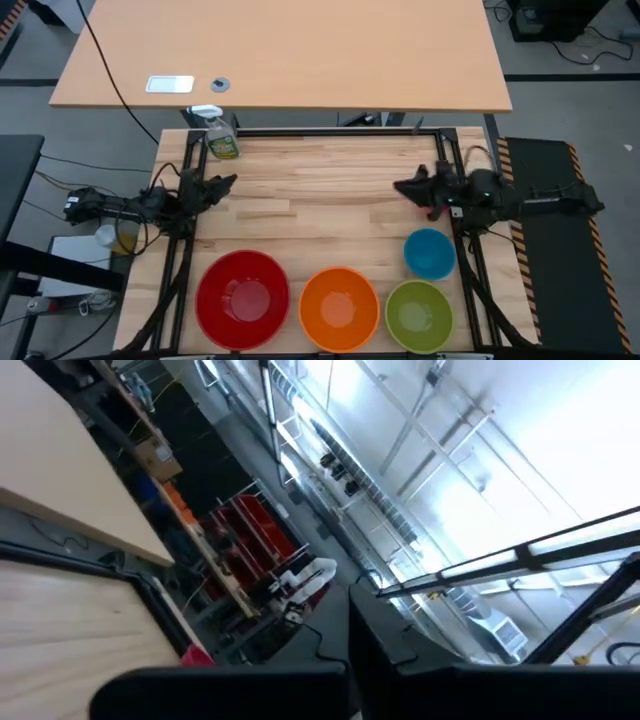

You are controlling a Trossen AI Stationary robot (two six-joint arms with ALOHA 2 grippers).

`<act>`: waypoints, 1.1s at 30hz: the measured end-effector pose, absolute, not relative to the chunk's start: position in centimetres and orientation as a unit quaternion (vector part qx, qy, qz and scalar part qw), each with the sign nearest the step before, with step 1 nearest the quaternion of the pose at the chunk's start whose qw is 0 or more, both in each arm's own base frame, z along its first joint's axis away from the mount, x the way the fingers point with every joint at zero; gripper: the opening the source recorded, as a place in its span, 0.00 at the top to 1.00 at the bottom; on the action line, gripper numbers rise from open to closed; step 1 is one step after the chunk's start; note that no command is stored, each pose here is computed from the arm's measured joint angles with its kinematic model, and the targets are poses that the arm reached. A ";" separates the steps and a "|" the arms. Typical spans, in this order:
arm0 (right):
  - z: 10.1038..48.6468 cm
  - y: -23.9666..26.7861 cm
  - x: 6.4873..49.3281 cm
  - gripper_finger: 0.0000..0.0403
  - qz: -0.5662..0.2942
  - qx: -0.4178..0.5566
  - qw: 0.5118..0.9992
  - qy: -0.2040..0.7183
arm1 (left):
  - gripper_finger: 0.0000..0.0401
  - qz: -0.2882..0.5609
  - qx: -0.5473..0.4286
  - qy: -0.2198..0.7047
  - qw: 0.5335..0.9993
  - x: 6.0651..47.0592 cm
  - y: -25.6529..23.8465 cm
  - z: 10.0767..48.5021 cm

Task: Nest bowls inside each other
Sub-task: Stack the orange bowl on top of the red bowl

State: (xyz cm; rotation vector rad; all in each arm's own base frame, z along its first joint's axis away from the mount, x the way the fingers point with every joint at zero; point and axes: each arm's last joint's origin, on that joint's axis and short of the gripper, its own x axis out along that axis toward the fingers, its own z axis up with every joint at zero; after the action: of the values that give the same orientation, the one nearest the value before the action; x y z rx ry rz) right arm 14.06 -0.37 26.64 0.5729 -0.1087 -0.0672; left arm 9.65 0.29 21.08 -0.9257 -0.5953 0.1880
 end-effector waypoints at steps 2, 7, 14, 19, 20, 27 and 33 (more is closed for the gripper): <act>27.8 -0.1 15.8 0.80 -0.004 0.289 0.957 0.015 | 0.99 0.091 -0.439 -0.283 0.848 9.6 0.3 21.2; 30.2 0.7 20.5 0.80 0.097 0.292 0.949 0.074 | 0.98 0.106 -0.432 -0.303 0.843 9.3 0.5 23.2; 31.7 2.3 26.8 0.80 0.175 0.308 0.931 0.086 | 0.76 0.129 -0.426 -0.194 0.874 9.0 0.4 26.4; 30.0 2.8 31.2 0.80 0.105 0.328 0.905 0.250 | 0.56 0.120 -0.400 -0.105 0.902 8.5 0.2 28.8; 29.5 3.1 31.9 0.80 0.085 0.312 0.899 0.296 | 0.53 0.119 -0.394 -0.090 0.907 8.4 0.2 29.1; 28.5 6.3 36.2 0.79 0.084 0.206 0.838 0.498 | 0.40 0.093 -0.381 -0.004 0.920 8.5 -0.1 30.3; 27.2 7.4 37.7 0.64 0.091 0.165 0.774 0.605 | 0.39 0.049 -0.383 0.017 0.922 9.0 -0.5 30.5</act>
State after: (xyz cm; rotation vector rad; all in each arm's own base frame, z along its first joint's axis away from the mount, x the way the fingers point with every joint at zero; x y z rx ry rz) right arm 37.68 7.44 27.21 0.3583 1.3097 0.1978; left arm 8.96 -0.48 30.50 -0.7859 0.0341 0.0998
